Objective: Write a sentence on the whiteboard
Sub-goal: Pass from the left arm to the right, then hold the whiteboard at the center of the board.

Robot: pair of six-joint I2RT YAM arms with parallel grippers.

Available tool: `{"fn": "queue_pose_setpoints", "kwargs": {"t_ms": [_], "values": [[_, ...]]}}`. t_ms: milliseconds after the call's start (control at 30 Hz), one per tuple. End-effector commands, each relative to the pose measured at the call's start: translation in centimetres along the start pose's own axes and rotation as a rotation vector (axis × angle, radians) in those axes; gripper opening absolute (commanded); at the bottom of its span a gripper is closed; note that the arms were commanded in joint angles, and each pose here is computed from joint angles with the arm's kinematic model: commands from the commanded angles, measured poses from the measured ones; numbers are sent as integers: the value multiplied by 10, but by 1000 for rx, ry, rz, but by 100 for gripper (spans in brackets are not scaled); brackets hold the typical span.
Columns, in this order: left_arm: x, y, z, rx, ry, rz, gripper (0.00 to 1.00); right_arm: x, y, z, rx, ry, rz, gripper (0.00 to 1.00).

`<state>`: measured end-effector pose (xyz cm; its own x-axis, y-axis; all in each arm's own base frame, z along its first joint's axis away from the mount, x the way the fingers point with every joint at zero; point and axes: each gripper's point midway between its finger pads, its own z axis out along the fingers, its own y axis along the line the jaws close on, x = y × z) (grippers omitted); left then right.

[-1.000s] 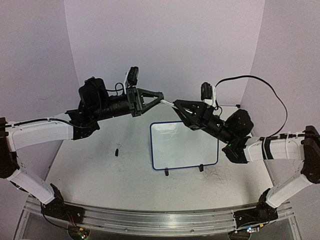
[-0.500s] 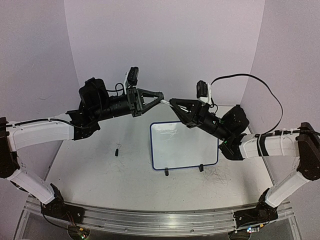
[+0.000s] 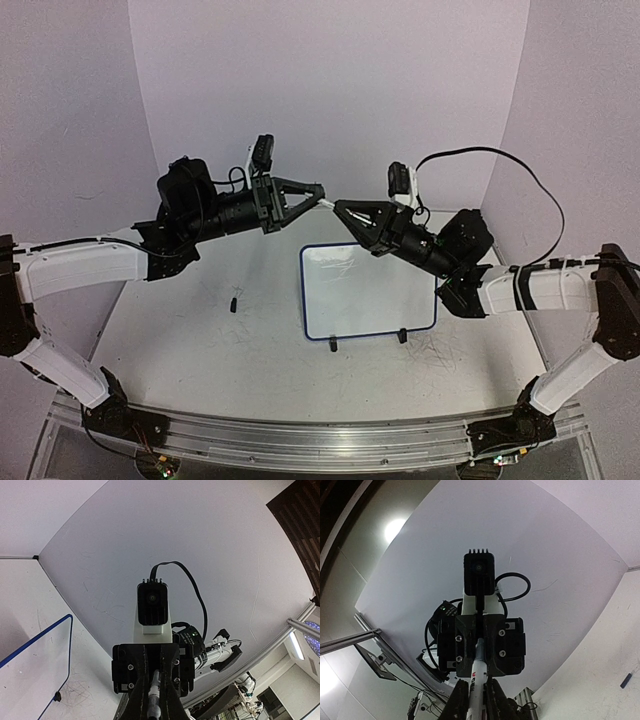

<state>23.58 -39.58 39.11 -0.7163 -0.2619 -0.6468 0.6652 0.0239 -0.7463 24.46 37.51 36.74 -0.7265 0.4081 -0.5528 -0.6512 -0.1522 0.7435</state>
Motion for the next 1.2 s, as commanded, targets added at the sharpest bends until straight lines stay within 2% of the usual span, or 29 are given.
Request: {"fn": "queue_pose_setpoints", "kwargs": {"t_ms": [0,167,200,233,300,367,433,533,567,733,867,1067,1167], "values": [[8,4,1,0,16,-11,0,-12,29,8,-81,-10,-49,1],[11,7,0,-7,20,-10,1,-21,37,2,-76,-57,-57,0],[10,6,-1,-9,15,0,6,-23,38,-1,-76,-63,-61,0],[8,6,-4,-13,7,12,15,-24,39,-3,-74,-67,-66,0],[3,9,-12,-37,-17,28,38,-25,33,-14,-45,-74,-81,0],[-3,14,-24,-67,-41,40,56,-28,29,-29,4,-90,-112,0],[-7,23,-37,-119,-60,50,71,-30,19,-44,104,-105,-174,0],[-9,43,-57,-242,-66,60,93,-32,-11,-67,377,-84,-265,0],[-11,50,-65,-288,-75,70,97,-37,-15,-77,467,-85,-317,0],[-11,85,-98,-556,-45,125,100,-59,-17,-131,741,-150,-530,0],[-10,108,-116,-709,-26,155,99,-65,-8,-149,790,-170,-620,0],[-3,137,-120,-803,77,274,99,-64,-15,-155,851,-127,-659,0],[-8,158,-120,-849,121,265,99,-68,-14,-162,889,-125,-697,0]]}}
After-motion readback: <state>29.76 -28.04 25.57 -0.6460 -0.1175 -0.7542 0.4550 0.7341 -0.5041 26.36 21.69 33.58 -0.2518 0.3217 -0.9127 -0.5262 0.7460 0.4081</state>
